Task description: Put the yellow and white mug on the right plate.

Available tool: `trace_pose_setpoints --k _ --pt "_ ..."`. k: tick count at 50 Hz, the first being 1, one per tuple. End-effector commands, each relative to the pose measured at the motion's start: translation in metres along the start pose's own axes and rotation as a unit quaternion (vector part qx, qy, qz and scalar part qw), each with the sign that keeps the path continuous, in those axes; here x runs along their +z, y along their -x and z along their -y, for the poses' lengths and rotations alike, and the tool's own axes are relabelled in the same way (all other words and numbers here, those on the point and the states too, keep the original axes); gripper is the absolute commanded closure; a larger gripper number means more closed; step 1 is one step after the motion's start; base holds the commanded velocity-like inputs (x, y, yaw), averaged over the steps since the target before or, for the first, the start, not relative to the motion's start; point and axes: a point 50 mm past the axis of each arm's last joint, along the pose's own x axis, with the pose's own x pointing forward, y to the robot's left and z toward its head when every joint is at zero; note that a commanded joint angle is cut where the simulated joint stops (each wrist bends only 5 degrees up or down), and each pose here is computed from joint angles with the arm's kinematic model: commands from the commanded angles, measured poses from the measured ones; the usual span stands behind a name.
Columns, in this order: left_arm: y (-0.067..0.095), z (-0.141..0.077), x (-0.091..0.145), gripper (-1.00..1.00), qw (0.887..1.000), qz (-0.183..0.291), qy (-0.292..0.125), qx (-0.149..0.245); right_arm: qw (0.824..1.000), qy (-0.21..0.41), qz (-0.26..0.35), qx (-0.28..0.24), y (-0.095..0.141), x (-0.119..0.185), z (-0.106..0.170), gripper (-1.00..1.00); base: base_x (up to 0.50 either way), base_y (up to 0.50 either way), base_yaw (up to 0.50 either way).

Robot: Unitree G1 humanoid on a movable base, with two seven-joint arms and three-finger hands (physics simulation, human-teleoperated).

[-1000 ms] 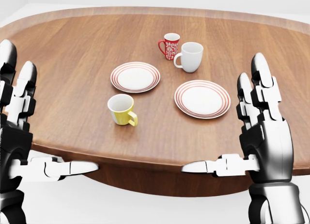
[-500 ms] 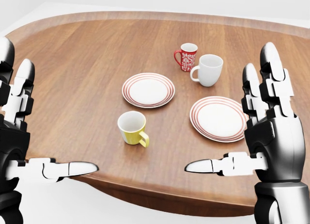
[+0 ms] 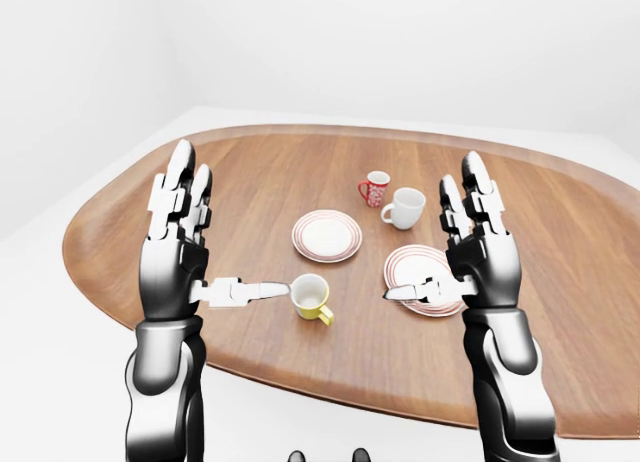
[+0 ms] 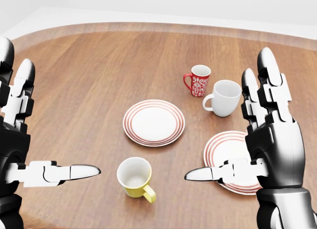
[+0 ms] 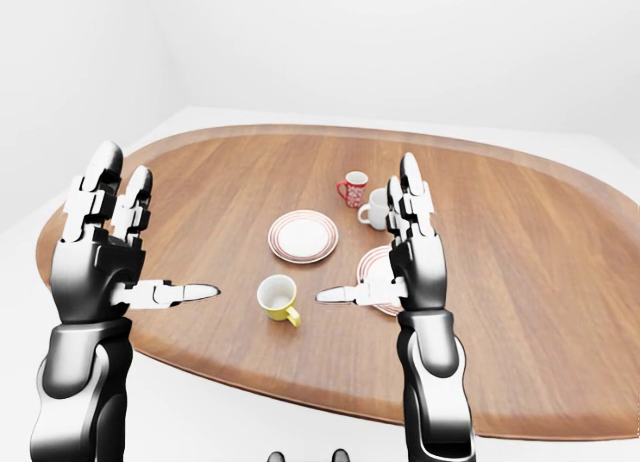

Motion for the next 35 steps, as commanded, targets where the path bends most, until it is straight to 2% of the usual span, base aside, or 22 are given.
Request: trace_pose_setpoints --k 1,5,10,17,18,34,35 --pt "0.0 0.0 0.001 -0.91 1.0 0.003 0.0 0.0 1.0 0.003 -0.003 0.002 0.0 -0.001 -0.001 -1.0 0.47 0.17 0.0" --pt "0.0 0.0 0.001 -0.91 1.0 0.002 0.0 -0.001 0.999 0.031 -0.007 -0.006 0.0 -0.003 0.0 -1.0 0.16 0.14 0.16" --pt "0.0 0.0 -0.001 -0.91 1.0 -0.003 0.0 -0.002 1.0 0.025 -0.005 -0.009 -0.002 -0.002 0.0 -1.0 0.0 0.0 0.5" --pt "0.0 0.001 0.004 -0.91 1.0 0.008 -0.001 -0.004 1.0 0.013 0.005 -0.008 -0.001 0.002 0.0 -1.0 0.0 0.0 0.0" --pt "0.0 0.001 0.001 -0.91 1.0 0.003 -0.001 -0.004 0.999 -0.016 0.025 -0.014 0.0 0.011 0.003 -1.0 0.25 0.08 0.0" --pt "0.001 0.002 0.0 -0.91 1.0 0.0 -0.001 -0.005 1.0 -0.009 0.007 -0.006 0.001 0.003 0.0 -1.0 0.48 0.14 0.0" --pt "0.001 0.002 0.001 -0.91 1.0 0.002 -0.002 -0.006 1.0 0.018 -0.008 -0.016 -0.002 -0.004 0.0 -1.0 0.0 0.0 0.0"
